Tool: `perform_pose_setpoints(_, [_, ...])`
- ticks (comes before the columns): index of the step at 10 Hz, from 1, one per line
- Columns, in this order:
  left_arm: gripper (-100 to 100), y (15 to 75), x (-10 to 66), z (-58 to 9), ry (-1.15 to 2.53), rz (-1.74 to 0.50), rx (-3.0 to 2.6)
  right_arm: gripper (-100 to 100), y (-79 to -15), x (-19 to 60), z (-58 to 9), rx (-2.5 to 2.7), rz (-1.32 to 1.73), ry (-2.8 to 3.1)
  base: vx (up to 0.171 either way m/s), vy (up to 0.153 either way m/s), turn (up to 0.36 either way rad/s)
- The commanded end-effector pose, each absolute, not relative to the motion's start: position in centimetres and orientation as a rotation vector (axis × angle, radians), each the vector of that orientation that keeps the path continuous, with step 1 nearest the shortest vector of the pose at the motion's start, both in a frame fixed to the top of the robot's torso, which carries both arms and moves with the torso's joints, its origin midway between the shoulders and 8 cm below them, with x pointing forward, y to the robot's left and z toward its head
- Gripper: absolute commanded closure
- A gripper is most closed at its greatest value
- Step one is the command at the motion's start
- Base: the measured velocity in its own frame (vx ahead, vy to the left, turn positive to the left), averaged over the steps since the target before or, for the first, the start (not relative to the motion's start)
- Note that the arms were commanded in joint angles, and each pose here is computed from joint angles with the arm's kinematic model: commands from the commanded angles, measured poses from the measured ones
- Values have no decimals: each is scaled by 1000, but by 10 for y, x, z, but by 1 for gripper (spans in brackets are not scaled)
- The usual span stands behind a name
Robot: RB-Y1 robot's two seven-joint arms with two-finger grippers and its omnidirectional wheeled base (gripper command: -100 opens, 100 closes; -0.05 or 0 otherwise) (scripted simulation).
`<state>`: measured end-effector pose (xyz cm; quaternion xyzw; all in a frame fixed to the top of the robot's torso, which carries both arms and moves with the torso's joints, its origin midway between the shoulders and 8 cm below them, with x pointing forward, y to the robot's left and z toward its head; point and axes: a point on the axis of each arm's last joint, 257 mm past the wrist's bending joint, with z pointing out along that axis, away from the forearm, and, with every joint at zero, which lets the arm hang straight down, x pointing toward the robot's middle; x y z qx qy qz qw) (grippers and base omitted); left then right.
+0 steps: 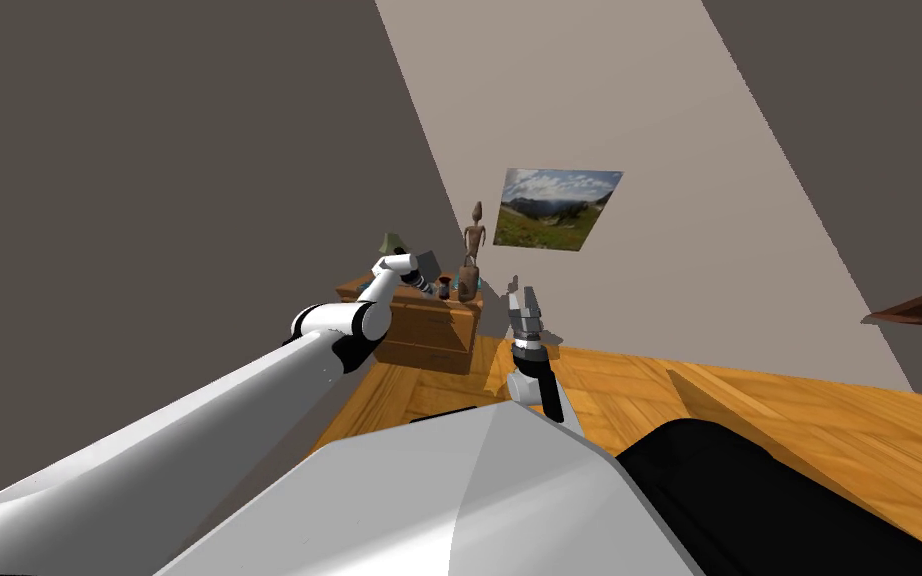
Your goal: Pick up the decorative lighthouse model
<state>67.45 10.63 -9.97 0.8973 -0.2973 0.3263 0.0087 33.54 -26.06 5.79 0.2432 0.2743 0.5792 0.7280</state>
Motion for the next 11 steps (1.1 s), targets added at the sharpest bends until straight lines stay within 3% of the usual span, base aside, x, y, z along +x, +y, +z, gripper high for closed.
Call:
perform_pose_setpoints(1, [-100,80,662,-93,-972,961,2771,0,-261,335,58,536,1276,605,128,5,10])
perform_pose_setpoints(5, [-100,64,652,-90,-1004,915,2752,0,-261,335,58,536,1277,604,39,5,1])
perform_pose_setpoints(9, [-100,13,626,-78,-1111,830,2680,0,-261,335,58,536,1276,605,137,-14,-16])
perform_pose_setpoints(10, [-100,23,631,-79,-1092,840,2692,0,-261,335,58,536,1276,605,76,-24,-2])
perform_pose_setpoints(11, [0,22,631,-79,-1097,838,2690,0,-261,335,58,536,1277,604,12,-4,2])
